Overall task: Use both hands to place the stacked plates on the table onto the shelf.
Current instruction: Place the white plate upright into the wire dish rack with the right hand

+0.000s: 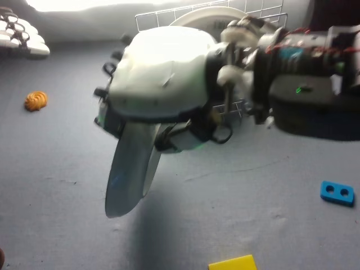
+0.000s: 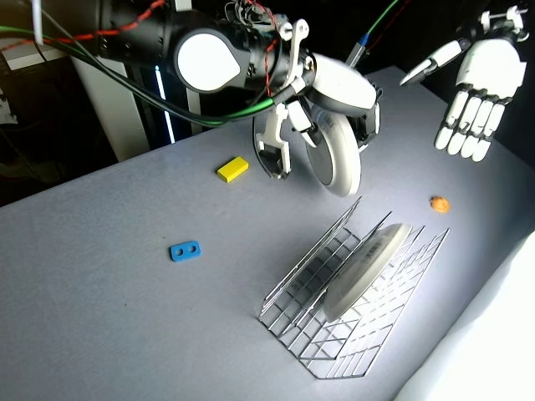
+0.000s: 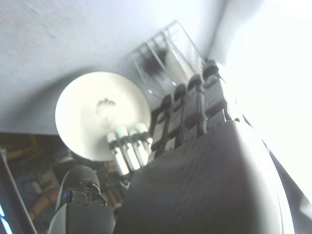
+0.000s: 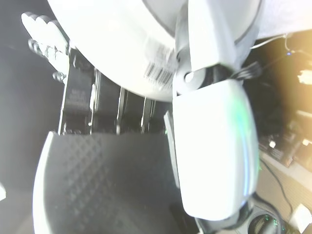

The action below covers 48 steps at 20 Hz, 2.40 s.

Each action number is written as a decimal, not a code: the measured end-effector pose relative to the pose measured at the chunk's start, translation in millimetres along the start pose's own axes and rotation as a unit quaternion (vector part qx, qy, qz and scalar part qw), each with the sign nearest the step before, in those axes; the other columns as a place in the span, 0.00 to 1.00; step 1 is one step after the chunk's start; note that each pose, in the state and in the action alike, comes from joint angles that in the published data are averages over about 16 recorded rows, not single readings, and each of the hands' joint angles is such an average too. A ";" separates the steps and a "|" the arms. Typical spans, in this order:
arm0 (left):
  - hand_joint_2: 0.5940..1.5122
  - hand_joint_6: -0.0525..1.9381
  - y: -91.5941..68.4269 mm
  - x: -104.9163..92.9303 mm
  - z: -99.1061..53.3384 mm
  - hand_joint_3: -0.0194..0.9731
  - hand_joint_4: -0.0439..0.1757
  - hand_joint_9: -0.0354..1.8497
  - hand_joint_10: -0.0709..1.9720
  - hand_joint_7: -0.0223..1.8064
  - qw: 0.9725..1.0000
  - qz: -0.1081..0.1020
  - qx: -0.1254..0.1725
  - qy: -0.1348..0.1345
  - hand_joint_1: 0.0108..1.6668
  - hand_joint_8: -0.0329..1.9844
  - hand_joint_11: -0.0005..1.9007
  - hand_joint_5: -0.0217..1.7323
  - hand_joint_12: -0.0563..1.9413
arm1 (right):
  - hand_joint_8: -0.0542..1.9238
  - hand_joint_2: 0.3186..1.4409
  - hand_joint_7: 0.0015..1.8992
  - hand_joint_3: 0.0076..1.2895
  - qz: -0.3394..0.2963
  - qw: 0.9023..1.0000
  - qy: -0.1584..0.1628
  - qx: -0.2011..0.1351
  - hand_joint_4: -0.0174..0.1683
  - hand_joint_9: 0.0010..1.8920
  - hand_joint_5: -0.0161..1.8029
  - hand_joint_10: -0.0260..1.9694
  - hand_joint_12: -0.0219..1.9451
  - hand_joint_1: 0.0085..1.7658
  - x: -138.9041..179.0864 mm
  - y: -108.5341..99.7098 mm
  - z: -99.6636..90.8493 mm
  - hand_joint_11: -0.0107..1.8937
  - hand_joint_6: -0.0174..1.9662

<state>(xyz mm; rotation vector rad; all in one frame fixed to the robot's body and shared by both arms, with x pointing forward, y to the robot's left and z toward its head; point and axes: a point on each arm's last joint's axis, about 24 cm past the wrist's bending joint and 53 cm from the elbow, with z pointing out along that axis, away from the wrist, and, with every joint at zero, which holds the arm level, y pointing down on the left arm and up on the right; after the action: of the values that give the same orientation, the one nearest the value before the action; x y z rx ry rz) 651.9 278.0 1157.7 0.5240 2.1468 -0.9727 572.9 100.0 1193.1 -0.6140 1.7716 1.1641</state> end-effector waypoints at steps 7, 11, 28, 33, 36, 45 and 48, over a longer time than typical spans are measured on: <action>0.47 0.03 -7.2 -5.5 1.7 0.04 0.20 0.03 0.01 0.02 1.000 0.011 0.006 -0.005 0.00 0.02 0.01 0.02 0.04 | 0.51 0.59 0.46 0.00 0.092 0.995 -0.039 -0.002 0.10 0.46 0.51 0.66 0.60 0.75 -50.5 -9.7 -19.8 0.39 0.58; 0.47 0.03 -9.3 -3.3 3.3 0.04 0.20 0.03 0.01 0.02 1.000 0.013 0.007 -0.001 0.00 0.02 0.01 0.02 0.04 | 0.52 0.60 0.46 0.00 0.163 0.984 -0.062 0.015 0.08 0.45 0.50 0.67 0.60 0.75 -79.2 -23.0 -27.8 0.39 0.58; 0.46 0.03 -14.2 3.9 8.3 0.04 0.20 0.03 0.01 0.02 0.999 0.032 0.015 0.012 0.00 0.02 0.01 0.02 0.04 | 0.51 0.65 0.46 0.00 0.308 0.927 -0.134 0.166 0.06 0.45 0.50 0.66 0.61 0.76 -117.5 -103.7 -59.8 0.39 0.56; 0.46 0.03 -16.7 10.6 12.4 0.04 0.20 0.03 0.01 0.02 0.999 0.040 0.021 0.022 0.01 0.02 0.01 0.02 0.04 | 0.51 0.65 0.46 0.00 0.322 0.916 -0.141 0.192 0.06 0.45 0.50 0.66 0.61 0.76 -115.9 -122.7 -65.2 0.39 0.55; 0.46 0.03 -18.4 13.9 14.8 0.04 0.20 0.03 0.01 0.02 0.998 0.045 0.025 0.027 0.01 0.02 0.01 0.02 0.04 | 0.51 0.65 0.47 0.00 0.331 0.909 -0.144 0.209 0.06 0.45 0.50 0.66 0.61 0.76 -112.9 -135.2 -67.4 0.39 0.55; 0.46 0.03 -23.4 20.3 19.5 0.04 0.20 0.03 0.01 0.02 0.997 0.057 0.036 0.035 0.01 0.02 0.01 0.02 0.04 | 0.50 0.65 0.48 0.00 0.329 0.902 -0.136 0.245 0.06 0.46 0.49 0.65 0.62 0.76 -95.7 -166.1 -61.4 0.39 0.55; 0.46 0.03 -25.3 19.5 20.8 0.04 0.20 0.03 0.01 0.02 0.997 0.059 0.039 0.034 0.01 0.02 0.01 0.02 0.04 | 0.50 0.65 0.48 0.00 0.319 0.905 -0.127 0.251 0.06 0.46 0.48 0.66 0.62 0.76 -86.0 -173.5 -57.0 0.39 0.55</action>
<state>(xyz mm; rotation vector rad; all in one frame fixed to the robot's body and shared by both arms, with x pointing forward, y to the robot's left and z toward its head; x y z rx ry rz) 632.8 247.3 1145.7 0.7225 2.1171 -0.9896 725.3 -32.2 1199.1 0.4453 1.9858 1.0605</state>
